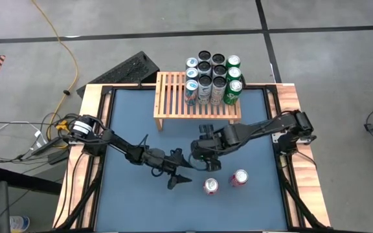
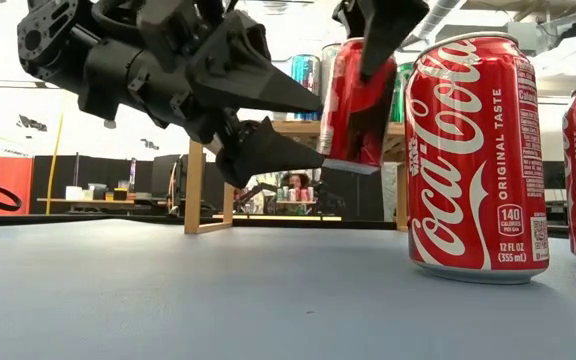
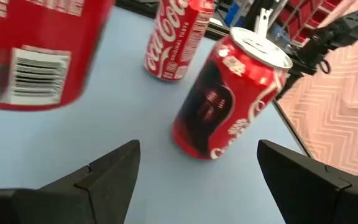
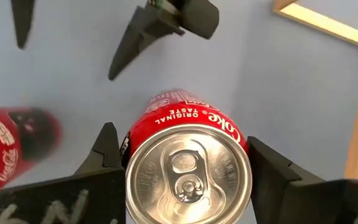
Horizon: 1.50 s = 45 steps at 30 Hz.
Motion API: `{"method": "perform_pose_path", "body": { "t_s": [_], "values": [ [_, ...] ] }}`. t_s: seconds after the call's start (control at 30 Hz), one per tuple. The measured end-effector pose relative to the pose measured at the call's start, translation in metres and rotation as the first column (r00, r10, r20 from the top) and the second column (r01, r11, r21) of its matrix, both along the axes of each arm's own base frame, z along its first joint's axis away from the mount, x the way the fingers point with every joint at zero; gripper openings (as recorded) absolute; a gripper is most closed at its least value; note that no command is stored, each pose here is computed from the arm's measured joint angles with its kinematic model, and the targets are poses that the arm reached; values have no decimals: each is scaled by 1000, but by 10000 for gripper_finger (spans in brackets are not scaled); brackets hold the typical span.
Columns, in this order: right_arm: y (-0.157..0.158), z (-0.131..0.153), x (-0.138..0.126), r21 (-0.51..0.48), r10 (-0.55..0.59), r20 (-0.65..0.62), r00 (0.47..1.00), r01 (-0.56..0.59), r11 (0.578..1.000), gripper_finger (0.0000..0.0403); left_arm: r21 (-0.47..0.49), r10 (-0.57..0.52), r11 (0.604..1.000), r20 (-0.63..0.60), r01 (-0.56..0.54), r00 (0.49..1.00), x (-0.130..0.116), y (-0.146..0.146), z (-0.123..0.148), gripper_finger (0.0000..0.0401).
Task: Place canned beverage on shelf
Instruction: Put the left red soda can on the shelf
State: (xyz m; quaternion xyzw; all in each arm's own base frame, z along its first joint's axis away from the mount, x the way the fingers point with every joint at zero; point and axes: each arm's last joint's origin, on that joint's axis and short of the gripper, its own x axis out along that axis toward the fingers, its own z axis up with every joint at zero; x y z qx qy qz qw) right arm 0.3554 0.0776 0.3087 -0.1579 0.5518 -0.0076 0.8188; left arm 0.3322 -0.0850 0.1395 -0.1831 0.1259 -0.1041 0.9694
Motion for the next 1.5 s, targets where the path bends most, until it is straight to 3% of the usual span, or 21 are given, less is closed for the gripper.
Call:
{"method": "perform_pose_path", "body": {
  "t_s": [0.2,0.3,0.43,0.53,0.77,0.9,1.2,1.3,1.5],
  "values": [
    [1,-2,-5,-1,-19,-47,999,19,1000,177,23,-31,999,30,31,999,-3,0,14,309],
    [1,-2,-5,-1,-23,-48,999,23,1000,177,108,47,993,17,-48,999,-7,3,23,309],
    [1,-2,-5,-1,-23,-51,998,23,1000,177,239,216,946,36,-218,976,-12,12,35,309],
    [1,-2,-5,1,-22,-45,999,22,1000,177,292,199,934,49,-205,979,-12,15,38,309],
    [3,-1,-5,0,-11,-41,999,11,1000,177,289,216,928,103,-237,971,-8,29,42,309],
    [6,-1,-5,-21,17,-41,999,-18,1000,177,236,134,957,156,-168,979,-8,41,44,309],
    [9,-1,-6,-29,18,-35,999,-19,999,177,226,117,963,134,-145,984,-10,60,39,309],
    [6,-1,-5,10,-62,-22,998,62,998,177,192,132,969,116,-152,984,-10,63,37,309],
    [-5,-2,-3,104,-238,-16,971,238,966,177,234,185,951,103,-204,977,-11,59,35,309]
  ]
}}
